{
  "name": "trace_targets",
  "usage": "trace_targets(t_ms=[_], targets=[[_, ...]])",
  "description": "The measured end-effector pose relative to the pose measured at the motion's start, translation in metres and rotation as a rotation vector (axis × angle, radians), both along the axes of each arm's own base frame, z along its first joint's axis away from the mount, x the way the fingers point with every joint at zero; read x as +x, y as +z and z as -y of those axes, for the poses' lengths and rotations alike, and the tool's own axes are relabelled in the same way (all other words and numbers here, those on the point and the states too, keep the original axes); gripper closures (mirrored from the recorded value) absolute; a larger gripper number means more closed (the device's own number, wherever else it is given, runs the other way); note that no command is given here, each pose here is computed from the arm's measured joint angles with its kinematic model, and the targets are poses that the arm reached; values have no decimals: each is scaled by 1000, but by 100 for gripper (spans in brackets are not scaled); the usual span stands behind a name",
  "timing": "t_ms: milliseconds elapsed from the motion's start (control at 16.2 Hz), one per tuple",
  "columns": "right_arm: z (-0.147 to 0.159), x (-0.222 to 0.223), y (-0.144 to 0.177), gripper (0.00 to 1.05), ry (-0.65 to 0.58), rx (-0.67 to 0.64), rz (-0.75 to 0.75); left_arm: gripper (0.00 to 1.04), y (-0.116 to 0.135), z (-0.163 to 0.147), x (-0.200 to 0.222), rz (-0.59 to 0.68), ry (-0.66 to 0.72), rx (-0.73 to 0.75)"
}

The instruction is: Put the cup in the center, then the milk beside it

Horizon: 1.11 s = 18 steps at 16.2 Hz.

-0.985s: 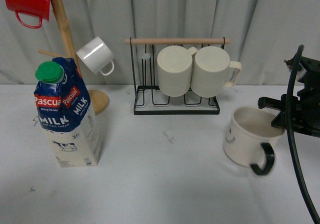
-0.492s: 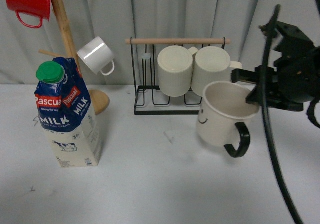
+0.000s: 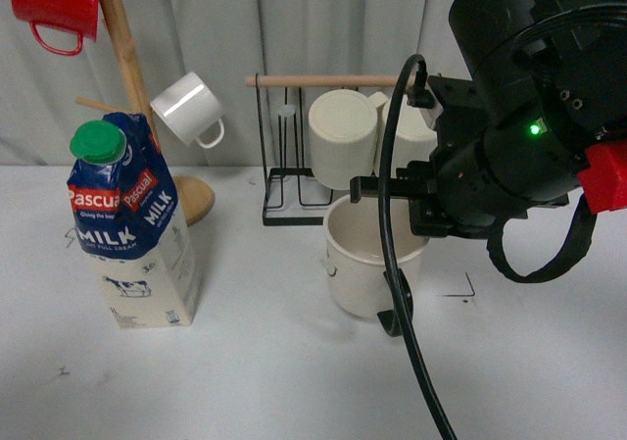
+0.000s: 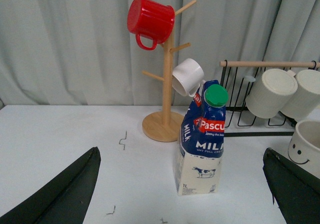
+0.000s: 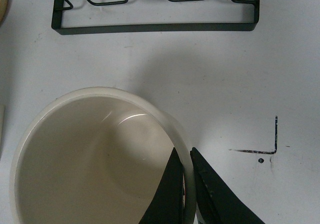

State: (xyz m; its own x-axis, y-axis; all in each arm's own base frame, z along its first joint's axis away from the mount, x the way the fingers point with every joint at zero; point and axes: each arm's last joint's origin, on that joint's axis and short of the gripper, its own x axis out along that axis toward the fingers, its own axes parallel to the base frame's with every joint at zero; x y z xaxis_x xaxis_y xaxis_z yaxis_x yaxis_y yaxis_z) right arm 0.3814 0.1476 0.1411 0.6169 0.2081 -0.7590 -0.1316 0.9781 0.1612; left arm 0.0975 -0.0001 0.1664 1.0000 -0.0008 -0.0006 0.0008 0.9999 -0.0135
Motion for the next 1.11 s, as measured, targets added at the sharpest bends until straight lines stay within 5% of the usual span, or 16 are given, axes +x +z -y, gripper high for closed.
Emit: trace_targets(t_ms=[800,923,985,1108], targets=[[6,6,-23,101,-37,9,-50,7,0,0,0,0,0,0],[6,6,-23,89,-37,13,-50,7,0,0,0,0,0,0],[8,6,-23,66,-34,22,-59,7,0,0,0,0,0,0],[13,7,-15,51,-39,46,-41,7,0,0,0,0,0,0]])
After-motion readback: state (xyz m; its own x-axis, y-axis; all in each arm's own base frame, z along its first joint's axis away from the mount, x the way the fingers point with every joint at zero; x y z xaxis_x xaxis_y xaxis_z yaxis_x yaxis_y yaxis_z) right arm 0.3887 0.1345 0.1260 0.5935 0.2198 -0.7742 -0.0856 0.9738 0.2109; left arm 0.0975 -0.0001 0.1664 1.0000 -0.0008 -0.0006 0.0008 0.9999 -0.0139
